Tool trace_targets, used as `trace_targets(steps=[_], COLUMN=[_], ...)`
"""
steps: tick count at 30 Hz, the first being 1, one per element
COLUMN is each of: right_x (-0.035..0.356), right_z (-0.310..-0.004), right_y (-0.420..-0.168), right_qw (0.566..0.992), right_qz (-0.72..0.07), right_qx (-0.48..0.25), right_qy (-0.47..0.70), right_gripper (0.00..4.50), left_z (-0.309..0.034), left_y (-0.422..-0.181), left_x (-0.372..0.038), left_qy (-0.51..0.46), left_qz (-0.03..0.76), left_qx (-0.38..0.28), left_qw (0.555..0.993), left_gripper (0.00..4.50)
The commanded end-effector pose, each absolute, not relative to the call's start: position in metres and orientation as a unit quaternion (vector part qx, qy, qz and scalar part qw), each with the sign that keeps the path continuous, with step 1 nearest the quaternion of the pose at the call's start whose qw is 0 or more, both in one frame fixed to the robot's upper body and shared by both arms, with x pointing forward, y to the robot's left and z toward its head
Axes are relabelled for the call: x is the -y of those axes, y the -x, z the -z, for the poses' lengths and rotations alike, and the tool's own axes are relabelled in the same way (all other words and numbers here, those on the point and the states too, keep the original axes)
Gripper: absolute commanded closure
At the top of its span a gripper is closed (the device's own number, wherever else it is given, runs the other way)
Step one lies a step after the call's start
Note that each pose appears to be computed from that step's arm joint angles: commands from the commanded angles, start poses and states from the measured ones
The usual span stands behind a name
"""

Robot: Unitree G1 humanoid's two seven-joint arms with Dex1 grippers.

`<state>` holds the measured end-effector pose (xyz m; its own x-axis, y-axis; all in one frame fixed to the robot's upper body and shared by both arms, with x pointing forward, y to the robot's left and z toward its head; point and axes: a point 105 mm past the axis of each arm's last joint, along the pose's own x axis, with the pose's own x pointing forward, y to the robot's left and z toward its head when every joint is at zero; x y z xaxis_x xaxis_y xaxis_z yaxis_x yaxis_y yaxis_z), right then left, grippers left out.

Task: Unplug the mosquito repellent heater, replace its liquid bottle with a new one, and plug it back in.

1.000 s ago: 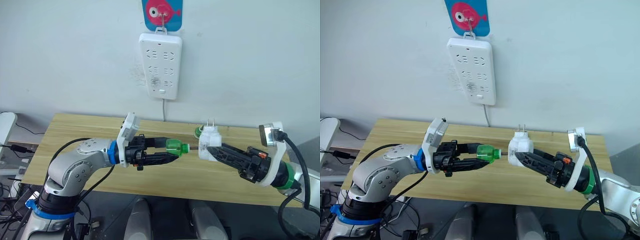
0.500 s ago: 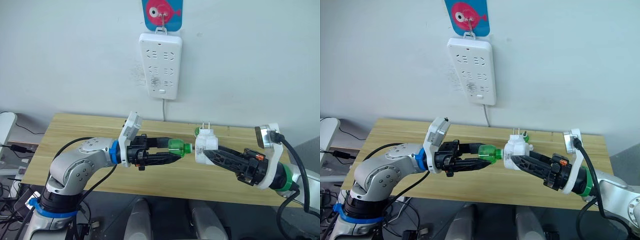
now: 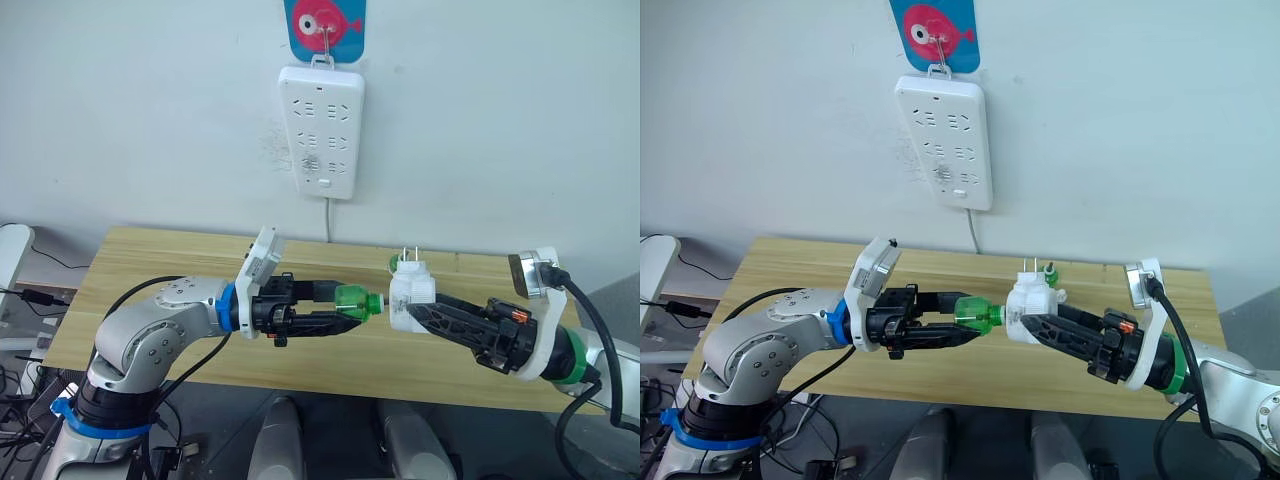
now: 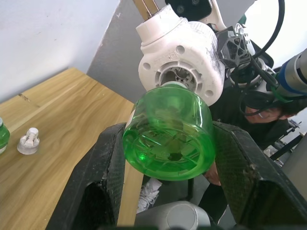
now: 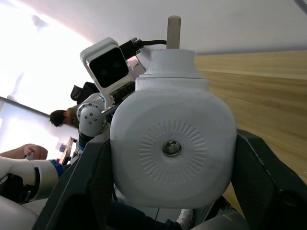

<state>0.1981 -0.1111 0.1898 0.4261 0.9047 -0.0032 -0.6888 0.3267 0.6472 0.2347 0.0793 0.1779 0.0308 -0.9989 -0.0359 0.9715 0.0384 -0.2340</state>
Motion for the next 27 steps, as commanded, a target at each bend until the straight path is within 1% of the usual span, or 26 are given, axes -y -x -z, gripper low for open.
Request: trace_targets(steps=[1, 7, 13, 20, 24, 27], right_x=[0.117, 0.116, 0.107, 0.101, 0.096, 0.092], right_z=[-0.191, -0.192, -0.197, -0.198, -0.2, -0.199], right_y=[-0.199, -0.197, -0.187, -0.183, -0.182, -0.182], right_qw=[0.798, 0.793, 0.775, 0.768, 0.763, 0.761], right_qz=[-0.501, -0.508, -0.538, -0.554, -0.563, -0.567], right_qx=[-0.181, -0.184, -0.186, -0.19, -0.191, -0.193], right_qy=[-0.283, -0.282, -0.274, -0.261, -0.254, -0.248], right_gripper=[1.54, 1.54, 1.54, 1.54, 1.54, 1.54], left_z=[-0.186, -0.183, -0.183, -0.182, -0.181, -0.18], left_y=[-0.219, -0.218, -0.227, -0.23, -0.229, -0.224], left_x=[-0.071, -0.07, -0.067, -0.062, -0.058, -0.05], left_qy=[0.061, 0.057, 0.057, 0.05, 0.023, -0.017], left_qz=[0.725, 0.726, 0.709, 0.708, 0.712, 0.722], left_qx=[-0.08, -0.081, -0.066, -0.053, -0.033, -0.003], left_qw=[0.682, 0.68, 0.7, 0.702, 0.702, 0.692], left_gripper=[2.12, 2.12, 2.12, 2.12, 2.12, 2.12])
